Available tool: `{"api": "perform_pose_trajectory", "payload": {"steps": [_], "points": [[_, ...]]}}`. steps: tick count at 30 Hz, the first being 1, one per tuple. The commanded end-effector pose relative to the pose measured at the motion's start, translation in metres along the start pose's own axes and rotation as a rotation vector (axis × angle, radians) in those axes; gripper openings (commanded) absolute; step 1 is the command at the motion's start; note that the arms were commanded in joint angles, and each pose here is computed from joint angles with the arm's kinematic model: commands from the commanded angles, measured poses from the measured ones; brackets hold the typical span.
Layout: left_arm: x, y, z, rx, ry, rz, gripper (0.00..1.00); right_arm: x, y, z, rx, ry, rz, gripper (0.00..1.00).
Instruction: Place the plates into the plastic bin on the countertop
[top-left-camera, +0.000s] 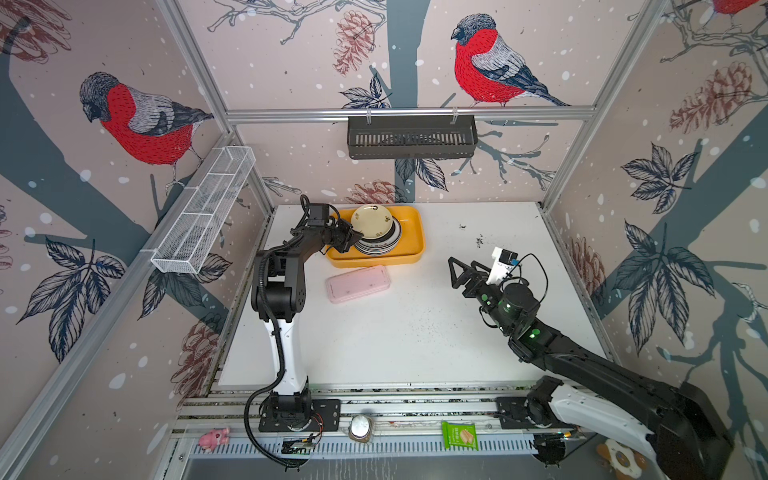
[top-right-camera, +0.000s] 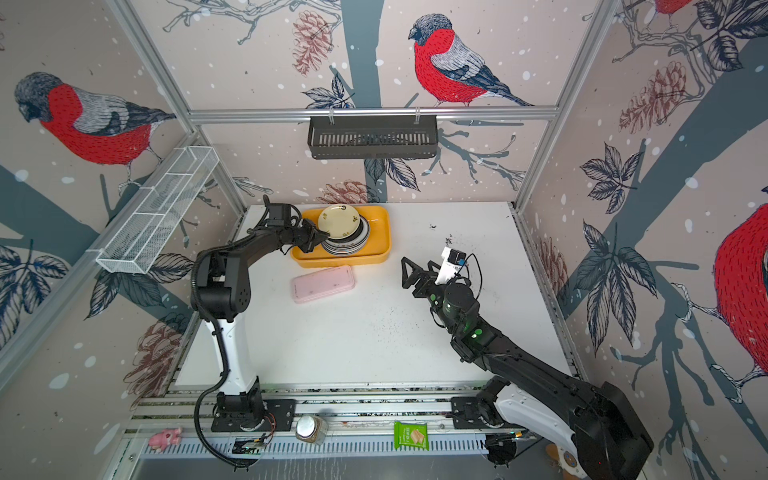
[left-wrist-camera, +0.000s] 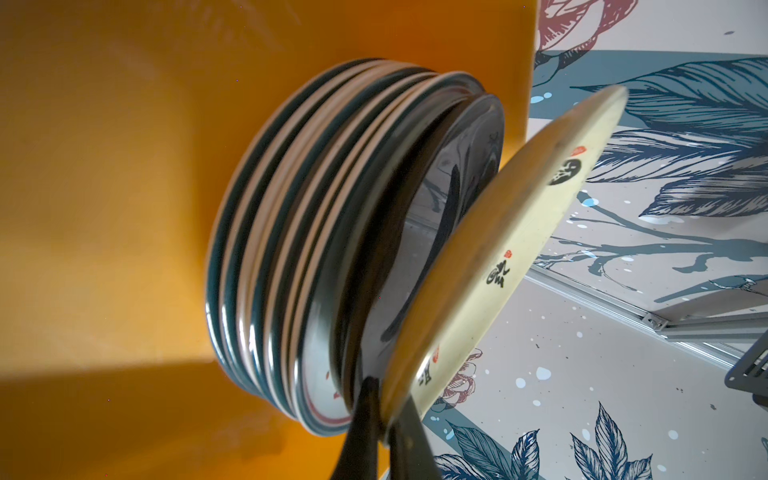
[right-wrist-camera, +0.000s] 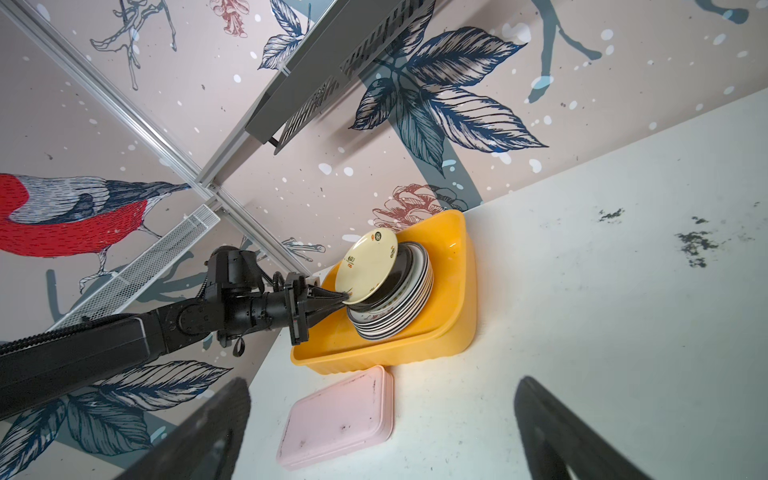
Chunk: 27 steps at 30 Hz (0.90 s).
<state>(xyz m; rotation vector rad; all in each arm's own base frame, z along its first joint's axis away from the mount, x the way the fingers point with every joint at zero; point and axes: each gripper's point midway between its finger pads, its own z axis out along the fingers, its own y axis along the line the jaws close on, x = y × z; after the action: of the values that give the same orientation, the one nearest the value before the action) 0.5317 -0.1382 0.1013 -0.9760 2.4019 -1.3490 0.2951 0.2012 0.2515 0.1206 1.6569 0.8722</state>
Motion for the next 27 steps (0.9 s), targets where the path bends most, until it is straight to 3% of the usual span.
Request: {"api": "perform_pose_trajectory", "payload": {"steps": [1, 8, 27], "points": [[-0.002, -0.002, 0.002, -0.002, -0.009, -0.024, 0.00, -0.006, 0.020, 0.004, -0.121, -0.042, -0.007, 1.00], [-0.005, -0.004, 0.006, -0.020, -0.013, -0.023, 0.00, 0.003, 0.045, 0.035, -0.216, 0.009, -0.080, 1.00], [0.003, -0.002, 0.007, -0.076, 0.015, -0.008, 0.01, 0.047, 0.087, 0.075, -0.404, 0.133, 0.002, 1.00]]}}
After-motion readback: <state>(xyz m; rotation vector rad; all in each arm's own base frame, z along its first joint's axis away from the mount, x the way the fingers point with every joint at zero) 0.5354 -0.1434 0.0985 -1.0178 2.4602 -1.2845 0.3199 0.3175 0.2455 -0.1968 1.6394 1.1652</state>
